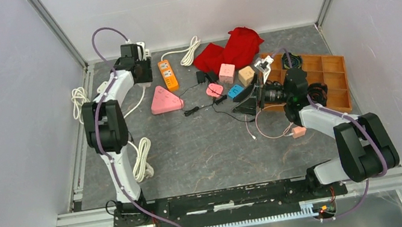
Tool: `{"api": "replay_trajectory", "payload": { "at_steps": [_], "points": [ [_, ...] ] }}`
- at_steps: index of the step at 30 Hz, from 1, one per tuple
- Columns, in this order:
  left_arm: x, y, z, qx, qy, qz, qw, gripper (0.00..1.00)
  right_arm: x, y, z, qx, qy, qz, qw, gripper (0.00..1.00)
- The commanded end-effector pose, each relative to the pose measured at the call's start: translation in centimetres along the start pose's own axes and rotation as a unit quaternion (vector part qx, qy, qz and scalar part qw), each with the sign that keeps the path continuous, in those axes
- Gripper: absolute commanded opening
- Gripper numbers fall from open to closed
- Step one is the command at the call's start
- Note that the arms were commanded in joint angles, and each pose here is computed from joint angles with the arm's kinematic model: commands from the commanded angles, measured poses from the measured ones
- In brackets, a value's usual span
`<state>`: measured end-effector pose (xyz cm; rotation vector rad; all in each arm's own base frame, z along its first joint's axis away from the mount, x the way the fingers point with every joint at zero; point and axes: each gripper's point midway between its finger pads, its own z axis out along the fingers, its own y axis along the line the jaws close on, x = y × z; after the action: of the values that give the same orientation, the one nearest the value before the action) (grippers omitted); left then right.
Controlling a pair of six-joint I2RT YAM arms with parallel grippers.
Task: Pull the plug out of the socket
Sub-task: Place the socket at the corner of the board.
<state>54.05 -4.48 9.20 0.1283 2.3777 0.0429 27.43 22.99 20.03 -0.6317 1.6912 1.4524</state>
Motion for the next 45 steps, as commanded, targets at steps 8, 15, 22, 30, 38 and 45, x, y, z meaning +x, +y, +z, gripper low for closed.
{"api": "replay_trajectory", "payload": {
  "at_steps": [8, 15, 22, 30, 38, 45],
  "points": [
    [-1.0, -0.3, 1.8, 0.026, 0.008, 0.044, 0.999, 0.13, -1.8, 0.7, 0.3, -0.013, -0.007, -0.044, 0.999, 0.98],
    [0.7, -0.3, 2.9, 0.042, 0.035, 0.04, 0.998, 0.19, -1.7, 0.4, 0.3, -0.01, -0.006, -0.042, 0.999, 0.98],
    [2.1, -0.7, 3.9, 0.052, 0.058, 0.03, 0.997, 0.28, -1.6, 0.3, 0.3, -0.008, -0.005, -0.042, 0.999, 0.98],
    [2.4, -0.4, 4.0, 0.047, 0.065, 0.011, 0.997, 0.42, -1.7, 0.4, 0.3, -0.009, -0.005, -0.045, 0.999, 0.98],
    [-1.1, -0.4, 1.6, 0.062, 0.023, -0.015, 0.998, 0.52, -1.8, 0.5, 0.3, -0.009, -0.005, -0.047, 0.999, 0.98],
    [-2.8, -0.9, 0.2, 0.08, 0.002, -0.022, 0.997, 0.55, -1.9, 0.6, 0.2, -0.009, -0.006, -0.049, 0.999, 0.98]
  ]
}}
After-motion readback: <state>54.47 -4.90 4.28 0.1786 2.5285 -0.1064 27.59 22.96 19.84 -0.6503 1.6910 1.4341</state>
